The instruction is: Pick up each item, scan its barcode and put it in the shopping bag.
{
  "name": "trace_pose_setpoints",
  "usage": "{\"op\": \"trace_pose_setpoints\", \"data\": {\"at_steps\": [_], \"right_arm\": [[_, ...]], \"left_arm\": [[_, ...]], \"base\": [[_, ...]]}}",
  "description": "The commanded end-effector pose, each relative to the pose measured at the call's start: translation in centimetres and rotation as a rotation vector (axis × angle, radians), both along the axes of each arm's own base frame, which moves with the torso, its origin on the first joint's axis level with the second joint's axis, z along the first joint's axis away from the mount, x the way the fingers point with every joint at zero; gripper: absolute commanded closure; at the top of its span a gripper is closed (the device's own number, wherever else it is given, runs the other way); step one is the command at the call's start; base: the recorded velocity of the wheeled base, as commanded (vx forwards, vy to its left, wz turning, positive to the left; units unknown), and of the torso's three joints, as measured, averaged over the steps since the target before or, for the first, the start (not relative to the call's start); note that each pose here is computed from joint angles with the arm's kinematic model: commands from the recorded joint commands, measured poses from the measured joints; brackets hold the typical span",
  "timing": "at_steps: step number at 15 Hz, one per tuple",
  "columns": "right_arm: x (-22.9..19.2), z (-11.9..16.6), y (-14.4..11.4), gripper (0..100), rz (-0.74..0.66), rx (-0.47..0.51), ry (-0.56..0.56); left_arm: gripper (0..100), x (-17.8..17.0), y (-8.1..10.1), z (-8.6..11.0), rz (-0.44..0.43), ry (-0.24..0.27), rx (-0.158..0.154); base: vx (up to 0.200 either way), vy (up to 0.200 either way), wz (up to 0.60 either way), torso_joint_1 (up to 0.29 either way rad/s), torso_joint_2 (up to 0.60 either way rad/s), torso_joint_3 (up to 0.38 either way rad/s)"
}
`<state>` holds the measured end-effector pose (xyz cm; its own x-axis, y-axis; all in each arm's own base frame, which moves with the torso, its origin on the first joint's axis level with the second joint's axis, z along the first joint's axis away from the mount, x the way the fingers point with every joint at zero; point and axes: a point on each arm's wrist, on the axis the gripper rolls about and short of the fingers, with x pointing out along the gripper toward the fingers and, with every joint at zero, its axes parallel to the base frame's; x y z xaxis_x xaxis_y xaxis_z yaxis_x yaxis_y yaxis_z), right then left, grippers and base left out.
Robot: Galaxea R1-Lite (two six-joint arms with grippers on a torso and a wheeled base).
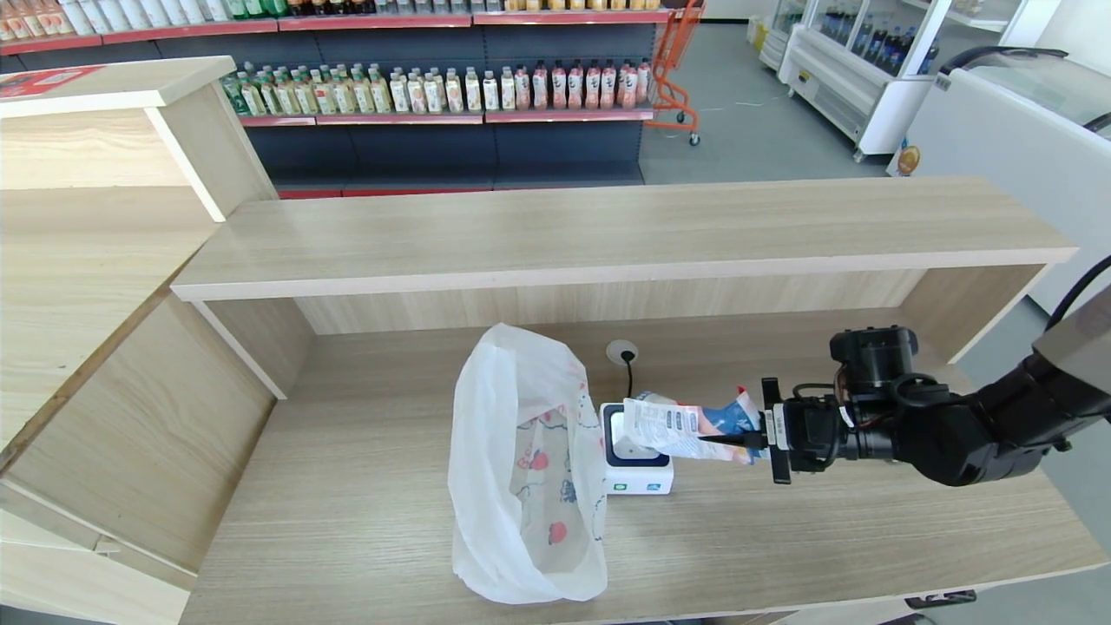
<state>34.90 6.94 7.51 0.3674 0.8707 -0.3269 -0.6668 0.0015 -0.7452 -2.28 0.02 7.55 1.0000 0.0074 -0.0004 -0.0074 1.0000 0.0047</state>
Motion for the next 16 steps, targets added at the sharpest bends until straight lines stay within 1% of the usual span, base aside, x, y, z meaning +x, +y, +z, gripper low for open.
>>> {"op": "trace_pose_setpoints", "data": {"at_steps": [1,5,11,14,16], "right_arm": [[0.8,-0.7,0.4,100,0.008,0.0,0.008],[2.2,-1.7,1.9,100,0.034,0.008,0.018],[3.2,-2.3,2.2,100,0.035,0.01,0.019],[2.9,-1.4,2.1,100,0.026,0.025,0.025],[0.6,1.1,0.8,100,-0.033,0.076,0.106]], "left_arm": [[0,0.0,0.0,0.0,0.0,0.0,0.0],[0,0.0,0.0,0.0,0.0,0.0,0.0],[0,0.0,0.0,0.0,0.0,0.0,0.0],[0,0.0,0.0,0.0,0.0,0.001,0.0],[0,0.0,0.0,0.0,0.0,0.001,0.0]], "base": [[0.0,0.0,0.0,0.0,0.0,0.0],[0.0,0.0,0.0,0.0,0.0,0.0],[0.0,0.0,0.0,0.0,0.0,0.0],[0.0,0.0,0.0,0.0,0.0,0.0],[0.0,0.0,0.0,0.0,0.0,0.0]]}}
